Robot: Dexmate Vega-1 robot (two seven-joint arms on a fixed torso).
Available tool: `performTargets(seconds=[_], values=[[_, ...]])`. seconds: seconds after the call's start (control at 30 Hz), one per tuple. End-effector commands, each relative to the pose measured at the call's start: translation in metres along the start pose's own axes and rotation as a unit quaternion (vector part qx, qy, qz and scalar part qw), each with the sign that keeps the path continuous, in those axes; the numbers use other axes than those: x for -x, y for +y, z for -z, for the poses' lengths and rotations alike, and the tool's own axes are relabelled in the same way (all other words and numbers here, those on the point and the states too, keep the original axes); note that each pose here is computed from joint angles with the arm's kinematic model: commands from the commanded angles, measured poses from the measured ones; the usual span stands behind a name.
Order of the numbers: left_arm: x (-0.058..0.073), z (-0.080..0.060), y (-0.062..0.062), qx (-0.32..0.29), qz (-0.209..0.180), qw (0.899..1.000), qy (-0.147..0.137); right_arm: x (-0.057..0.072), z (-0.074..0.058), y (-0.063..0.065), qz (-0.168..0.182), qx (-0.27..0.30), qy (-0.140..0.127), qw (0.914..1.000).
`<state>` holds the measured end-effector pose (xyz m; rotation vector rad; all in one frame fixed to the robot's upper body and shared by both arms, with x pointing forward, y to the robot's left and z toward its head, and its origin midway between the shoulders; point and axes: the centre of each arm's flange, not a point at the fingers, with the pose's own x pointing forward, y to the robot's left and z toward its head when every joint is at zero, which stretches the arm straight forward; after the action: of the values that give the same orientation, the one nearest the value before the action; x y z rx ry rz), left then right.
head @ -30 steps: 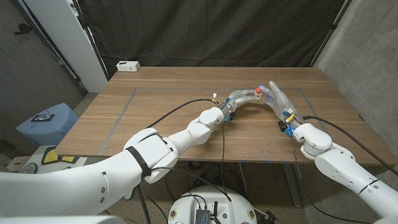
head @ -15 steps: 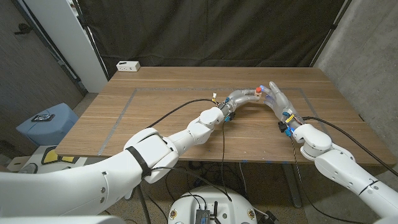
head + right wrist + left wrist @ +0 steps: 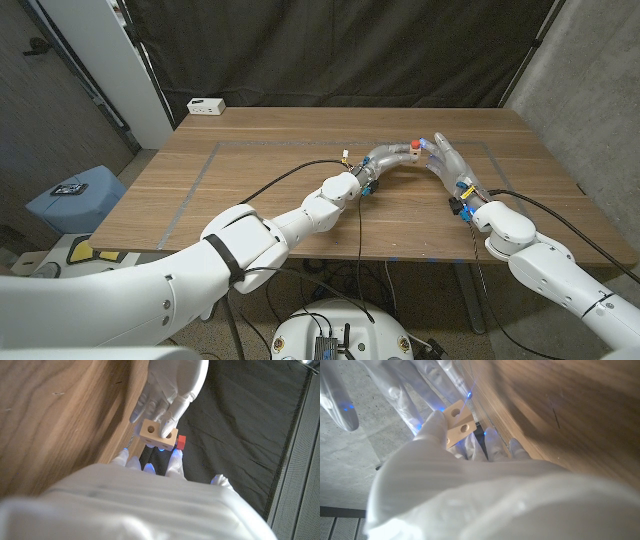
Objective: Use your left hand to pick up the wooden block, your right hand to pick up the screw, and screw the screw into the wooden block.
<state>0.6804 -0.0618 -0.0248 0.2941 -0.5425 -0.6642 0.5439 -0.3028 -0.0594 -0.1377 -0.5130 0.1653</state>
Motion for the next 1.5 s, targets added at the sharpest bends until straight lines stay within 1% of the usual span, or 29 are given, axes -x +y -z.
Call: performTargets(seconds=[0.03, 0.4, 0.67, 0.97, 1.23, 1.5], values=[[0.0, 0.001, -0.001, 0.004, 0.0, 1.0, 0.003, 0.007, -0.001, 0.001, 0.0, 0.001, 0.003, 1.0], [-0.001, 0.002, -0.002, 0.007, 0.001, 1.0, 0.005, 0.014, -0.002, 0.004, -0.007, 0.002, 0.007, 1.0], [-0.001, 0.001, -0.003, 0.006, 0.002, 1.0, 0.002, 0.015, -0.003, 0.008, -0.018, 0.001, 0.005, 0.9998], [0.0, -0.001, -0.004, 0.005, 0.002, 1.0, -0.004, 0.019, -0.005, 0.01, -0.023, 0.004, 0.003, 0.9997], [0.002, -0.002, -0.005, 0.003, 0.003, 1.0, -0.009, 0.024, -0.006, 0.01, -0.02, 0.005, 0.001, 0.9998], [0.005, -0.003, -0.005, 0.001, 0.003, 1.0, -0.012, 0.03, -0.008, 0.005, -0.006, 0.008, -0.001, 1.0]])
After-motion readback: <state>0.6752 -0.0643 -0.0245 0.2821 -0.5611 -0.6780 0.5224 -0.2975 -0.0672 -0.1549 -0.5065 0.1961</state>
